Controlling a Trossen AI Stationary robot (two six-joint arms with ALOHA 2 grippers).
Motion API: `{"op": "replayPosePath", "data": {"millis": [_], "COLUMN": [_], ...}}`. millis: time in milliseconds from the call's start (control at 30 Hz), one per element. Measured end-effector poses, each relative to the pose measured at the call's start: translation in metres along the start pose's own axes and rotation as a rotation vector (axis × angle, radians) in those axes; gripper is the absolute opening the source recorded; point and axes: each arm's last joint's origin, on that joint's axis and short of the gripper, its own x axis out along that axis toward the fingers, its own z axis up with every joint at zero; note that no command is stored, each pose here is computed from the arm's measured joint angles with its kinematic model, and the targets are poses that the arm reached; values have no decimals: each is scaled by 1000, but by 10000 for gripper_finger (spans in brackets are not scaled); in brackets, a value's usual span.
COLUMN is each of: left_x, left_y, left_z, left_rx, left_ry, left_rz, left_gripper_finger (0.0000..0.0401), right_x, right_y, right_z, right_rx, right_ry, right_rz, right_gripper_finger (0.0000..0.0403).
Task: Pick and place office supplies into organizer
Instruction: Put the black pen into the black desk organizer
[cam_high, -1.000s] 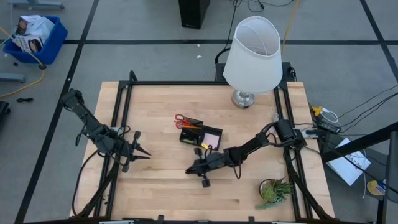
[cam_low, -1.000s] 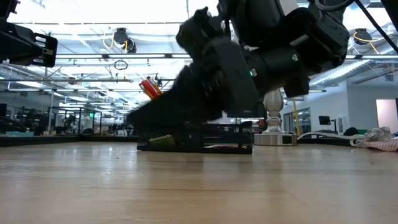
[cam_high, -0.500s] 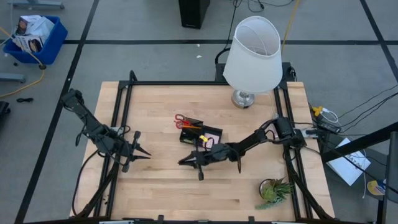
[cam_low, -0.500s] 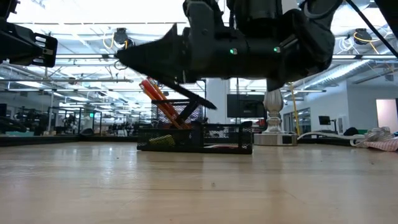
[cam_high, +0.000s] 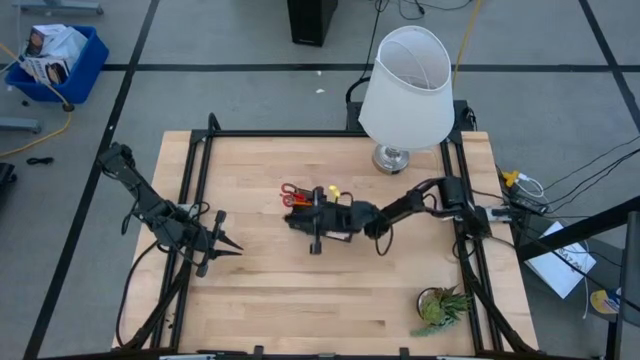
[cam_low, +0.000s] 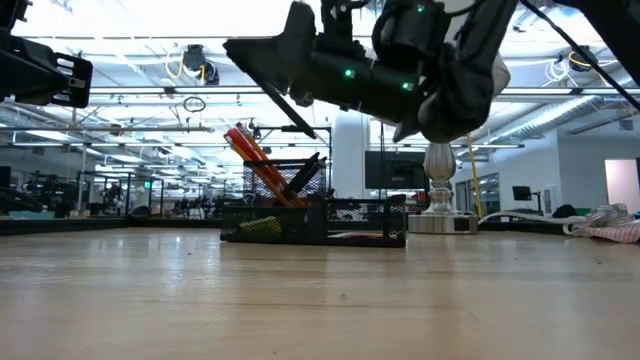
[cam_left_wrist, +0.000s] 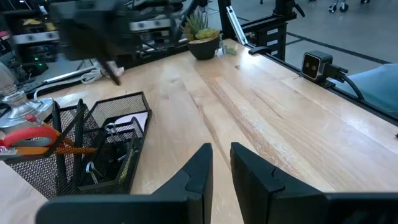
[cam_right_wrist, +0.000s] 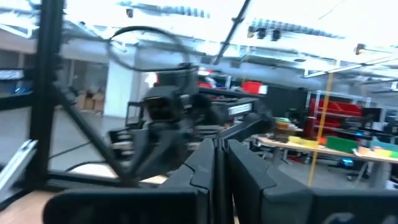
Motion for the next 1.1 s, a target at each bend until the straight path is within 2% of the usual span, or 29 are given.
{"op": "replayPosePath", "data": {"millis": [200, 433, 667, 1100], "left_x": [0, 0, 0, 0], "left_y": [0, 0, 0, 0], "left_z": [0, 0, 0, 0], "left_rx": [0, 0, 0, 0], "left_ry": [0, 0, 0, 0], "left_rz": [0, 0, 0, 0], "left_gripper_finger": [63, 63, 63, 63], "right_x": [4, 20, 28, 26], "right_y": [-31, -57, -65, -78], "right_z": [2, 7, 2, 1], "right_rx": [-3, -5, -7, 8], "right_ry": [-41, -39, 45, 46], "right_rz": [-70, -77, -85, -115], "right_gripper_finger": [24, 23, 26, 34]}}
